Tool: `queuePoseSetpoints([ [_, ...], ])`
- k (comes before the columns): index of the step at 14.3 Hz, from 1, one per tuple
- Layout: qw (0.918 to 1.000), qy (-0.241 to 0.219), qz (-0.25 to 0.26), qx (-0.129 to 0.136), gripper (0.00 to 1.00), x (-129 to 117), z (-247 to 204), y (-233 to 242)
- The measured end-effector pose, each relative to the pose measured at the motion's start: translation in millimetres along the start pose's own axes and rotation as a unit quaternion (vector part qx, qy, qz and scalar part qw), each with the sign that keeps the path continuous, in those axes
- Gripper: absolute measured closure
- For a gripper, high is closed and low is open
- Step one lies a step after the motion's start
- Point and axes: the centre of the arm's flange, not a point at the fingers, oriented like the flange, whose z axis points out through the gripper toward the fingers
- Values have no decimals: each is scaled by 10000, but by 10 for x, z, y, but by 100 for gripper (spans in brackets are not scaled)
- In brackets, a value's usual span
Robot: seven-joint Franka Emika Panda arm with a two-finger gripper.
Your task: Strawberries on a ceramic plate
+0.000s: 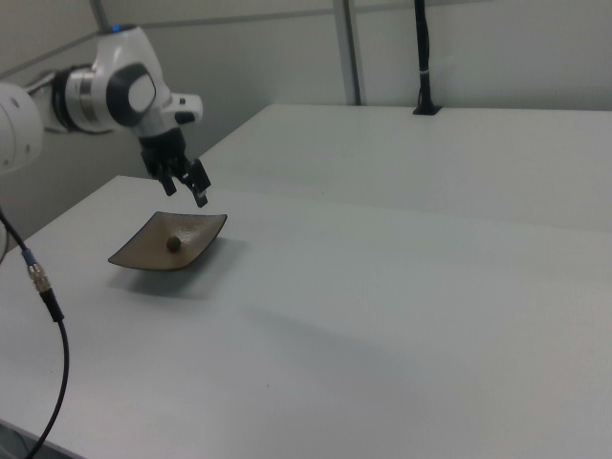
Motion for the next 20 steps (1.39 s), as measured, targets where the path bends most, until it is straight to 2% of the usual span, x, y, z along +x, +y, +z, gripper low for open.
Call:
queuePoseSetpoints([
  [4, 9982, -393, 402, -211, 0, -246, -798, 658],
  [6, 9967, -569, 506, -285, 0, -384, -1051, 897],
  [11, 9965, -771, 87, -302, 0, -701, -1369, 1385],
  [13, 9965, -787, -147, -228, 0, -730, -1402, 1598],
  [16, 9961, -412, -777, -84, 0, -603, -1338, 1636],
  [20, 9958, -279, -864, -70, 0, -552, -1307, 1698],
])
